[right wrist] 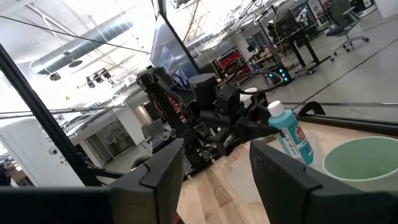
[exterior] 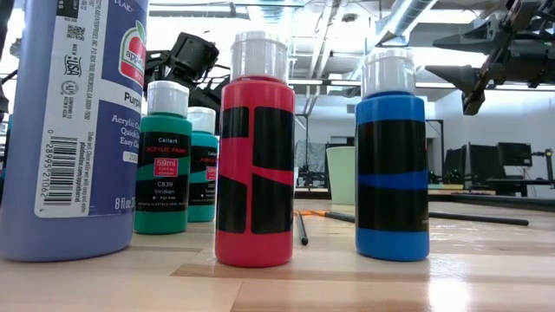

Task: Pick & Place Paint Supplies
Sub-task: Put the large light blue paint bottle into the transparent bin

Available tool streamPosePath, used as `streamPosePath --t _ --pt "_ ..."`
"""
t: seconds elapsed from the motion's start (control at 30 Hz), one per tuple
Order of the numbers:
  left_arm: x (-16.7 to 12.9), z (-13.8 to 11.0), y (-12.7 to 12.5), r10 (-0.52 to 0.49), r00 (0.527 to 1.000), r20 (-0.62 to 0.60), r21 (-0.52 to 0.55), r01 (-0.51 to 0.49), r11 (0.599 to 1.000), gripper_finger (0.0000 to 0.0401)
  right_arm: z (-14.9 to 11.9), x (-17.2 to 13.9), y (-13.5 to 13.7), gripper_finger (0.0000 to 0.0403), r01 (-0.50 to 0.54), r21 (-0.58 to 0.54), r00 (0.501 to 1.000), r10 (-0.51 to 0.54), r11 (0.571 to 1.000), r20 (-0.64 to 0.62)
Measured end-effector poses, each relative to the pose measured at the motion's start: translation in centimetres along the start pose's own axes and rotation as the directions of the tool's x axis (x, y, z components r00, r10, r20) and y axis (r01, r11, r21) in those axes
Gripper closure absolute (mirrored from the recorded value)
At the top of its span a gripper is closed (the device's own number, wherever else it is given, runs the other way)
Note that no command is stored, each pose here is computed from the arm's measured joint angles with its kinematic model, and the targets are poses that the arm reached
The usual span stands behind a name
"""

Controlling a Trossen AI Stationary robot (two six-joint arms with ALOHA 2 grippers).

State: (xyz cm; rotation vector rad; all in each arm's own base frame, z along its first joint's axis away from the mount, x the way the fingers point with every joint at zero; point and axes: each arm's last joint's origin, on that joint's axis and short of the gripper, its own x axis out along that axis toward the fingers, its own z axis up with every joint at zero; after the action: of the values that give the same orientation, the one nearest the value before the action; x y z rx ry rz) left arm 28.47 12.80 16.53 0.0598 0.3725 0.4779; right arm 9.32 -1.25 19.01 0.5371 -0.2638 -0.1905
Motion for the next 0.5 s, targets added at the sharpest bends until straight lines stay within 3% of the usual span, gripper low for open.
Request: streamPosePath --t 0.5 --pt "-0.02 0.30 -0.09 -0.010 0.999 0.031 0.021 0.010 1.000 0.0182 0.00 0.00 0.00 0.0214 0.000 0.000 1.000 0.000 1.000 0.000"
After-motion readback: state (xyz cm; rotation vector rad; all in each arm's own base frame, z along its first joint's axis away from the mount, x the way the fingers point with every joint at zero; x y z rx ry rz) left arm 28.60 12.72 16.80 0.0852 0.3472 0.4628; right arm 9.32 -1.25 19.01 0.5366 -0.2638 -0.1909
